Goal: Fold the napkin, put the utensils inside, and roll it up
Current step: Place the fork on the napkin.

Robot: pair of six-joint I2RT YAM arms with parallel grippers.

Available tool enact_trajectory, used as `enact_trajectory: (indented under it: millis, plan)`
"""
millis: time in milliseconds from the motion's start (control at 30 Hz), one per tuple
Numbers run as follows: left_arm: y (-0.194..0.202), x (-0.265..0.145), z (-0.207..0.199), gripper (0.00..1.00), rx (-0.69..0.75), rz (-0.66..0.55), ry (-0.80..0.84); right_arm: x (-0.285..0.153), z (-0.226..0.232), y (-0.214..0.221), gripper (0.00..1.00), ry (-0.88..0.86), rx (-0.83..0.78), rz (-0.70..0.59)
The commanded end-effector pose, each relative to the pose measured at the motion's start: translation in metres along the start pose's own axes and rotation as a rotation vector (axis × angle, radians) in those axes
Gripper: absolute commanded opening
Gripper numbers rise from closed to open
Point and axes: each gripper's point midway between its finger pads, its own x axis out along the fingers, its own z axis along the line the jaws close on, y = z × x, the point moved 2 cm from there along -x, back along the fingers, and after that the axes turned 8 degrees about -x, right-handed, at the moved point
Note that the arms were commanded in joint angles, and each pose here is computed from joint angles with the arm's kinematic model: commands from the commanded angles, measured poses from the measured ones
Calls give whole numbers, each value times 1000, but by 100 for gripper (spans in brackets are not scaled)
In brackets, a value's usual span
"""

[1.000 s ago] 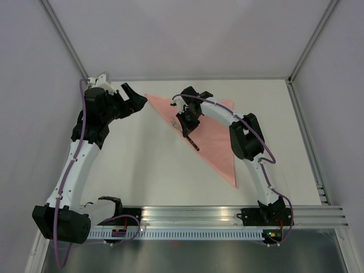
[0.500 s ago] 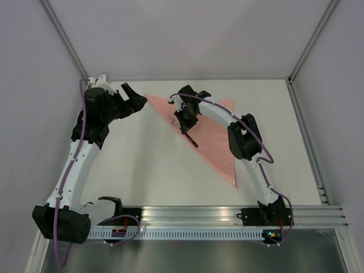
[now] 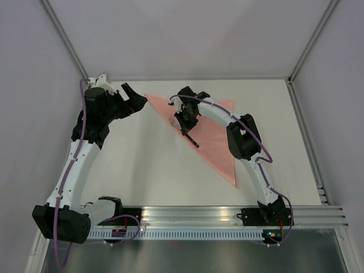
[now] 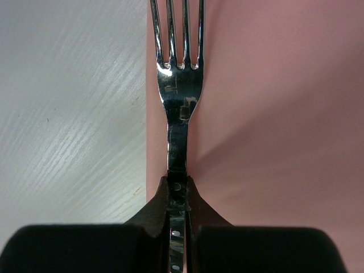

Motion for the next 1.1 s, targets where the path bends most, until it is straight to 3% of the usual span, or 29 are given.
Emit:
enact_trajectory:
  millis: [0, 1067]
  plan:
    - [-6, -2, -2, 100, 23, -9, -2, -2, -7, 5, 0, 68, 36, 38]
    - [-2, 2, 4, 100, 31, -3, -13, -13, -11, 11, 1, 116, 47, 42]
